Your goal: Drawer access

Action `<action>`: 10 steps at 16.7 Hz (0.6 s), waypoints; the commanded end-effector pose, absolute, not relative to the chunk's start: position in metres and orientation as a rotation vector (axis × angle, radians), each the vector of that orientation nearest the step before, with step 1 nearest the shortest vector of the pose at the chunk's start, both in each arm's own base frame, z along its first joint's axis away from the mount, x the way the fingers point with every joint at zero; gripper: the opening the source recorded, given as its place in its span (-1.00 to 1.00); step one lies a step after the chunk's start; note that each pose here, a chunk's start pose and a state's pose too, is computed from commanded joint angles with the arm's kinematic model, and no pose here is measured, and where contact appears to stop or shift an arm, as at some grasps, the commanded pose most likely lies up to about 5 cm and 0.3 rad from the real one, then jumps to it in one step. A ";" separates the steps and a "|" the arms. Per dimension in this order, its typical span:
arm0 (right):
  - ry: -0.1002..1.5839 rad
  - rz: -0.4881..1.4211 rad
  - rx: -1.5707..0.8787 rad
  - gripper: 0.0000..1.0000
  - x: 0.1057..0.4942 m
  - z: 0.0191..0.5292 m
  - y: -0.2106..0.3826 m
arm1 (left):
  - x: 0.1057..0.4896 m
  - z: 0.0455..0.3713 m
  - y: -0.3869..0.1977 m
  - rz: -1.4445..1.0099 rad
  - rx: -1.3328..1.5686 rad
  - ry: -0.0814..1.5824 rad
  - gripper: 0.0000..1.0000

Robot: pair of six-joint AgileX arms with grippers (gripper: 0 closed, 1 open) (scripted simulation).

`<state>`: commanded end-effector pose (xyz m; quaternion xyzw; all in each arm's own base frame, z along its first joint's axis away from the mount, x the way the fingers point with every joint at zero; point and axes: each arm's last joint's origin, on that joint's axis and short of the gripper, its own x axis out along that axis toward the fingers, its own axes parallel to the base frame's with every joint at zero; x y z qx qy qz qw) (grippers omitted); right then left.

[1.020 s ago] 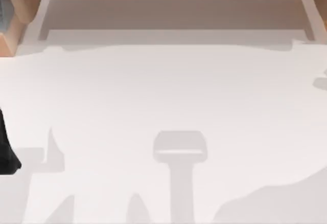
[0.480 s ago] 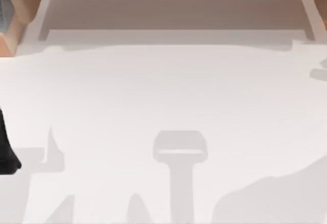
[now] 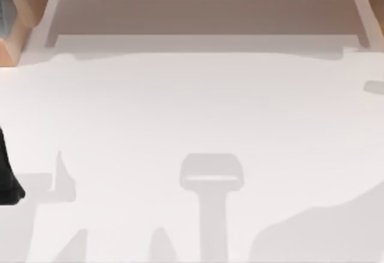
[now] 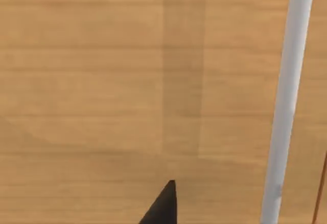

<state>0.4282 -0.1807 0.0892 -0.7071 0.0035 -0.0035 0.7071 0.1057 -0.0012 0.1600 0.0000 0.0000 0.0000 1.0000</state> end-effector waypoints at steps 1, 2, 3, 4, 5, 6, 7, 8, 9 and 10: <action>0.008 -0.008 -1.571 -0.21 0.428 0.089 -0.181 | 0.106 0.160 -0.001 0.000 0.000 0.000 1.00; 0.008 -0.008 -1.571 -0.36 0.428 0.089 -0.181 | 0.106 0.160 -0.001 0.000 0.000 0.000 1.00; 0.008 -0.008 -1.571 -0.51 0.428 0.089 -0.181 | 0.106 0.160 -0.001 0.000 0.000 0.000 1.00; 0.008 -0.008 -1.571 -0.66 0.428 0.089 -0.181 | 0.106 0.160 -0.001 0.000 0.000 0.000 1.00; 0.008 -0.008 -1.571 -0.81 0.428 0.089 -0.181 | 0.106 0.160 -0.001 0.000 0.000 0.000 1.00; 0.008 -0.008 -1.571 -0.96 0.428 0.089 -0.181 | 0.106 0.160 -0.001 0.000 0.000 0.000 1.00; 0.008 -0.008 -1.571 -1.00 0.428 0.089 -0.181 | 0.106 0.160 -0.001 0.000 0.000 0.000 1.00; 0.008 -0.008 -1.571 -1.00 0.428 0.089 -0.181 | 0.106 0.160 -0.001 0.000 0.000 0.000 1.00; 0.008 -0.008 -1.571 -1.00 0.428 0.089 -0.181 | 0.106 0.160 -0.001 0.000 0.000 0.000 1.00; 0.008 -0.008 -1.571 -1.00 0.428 0.089 -0.181 | 0.106 0.160 -0.001 0.000 0.000 0.000 1.00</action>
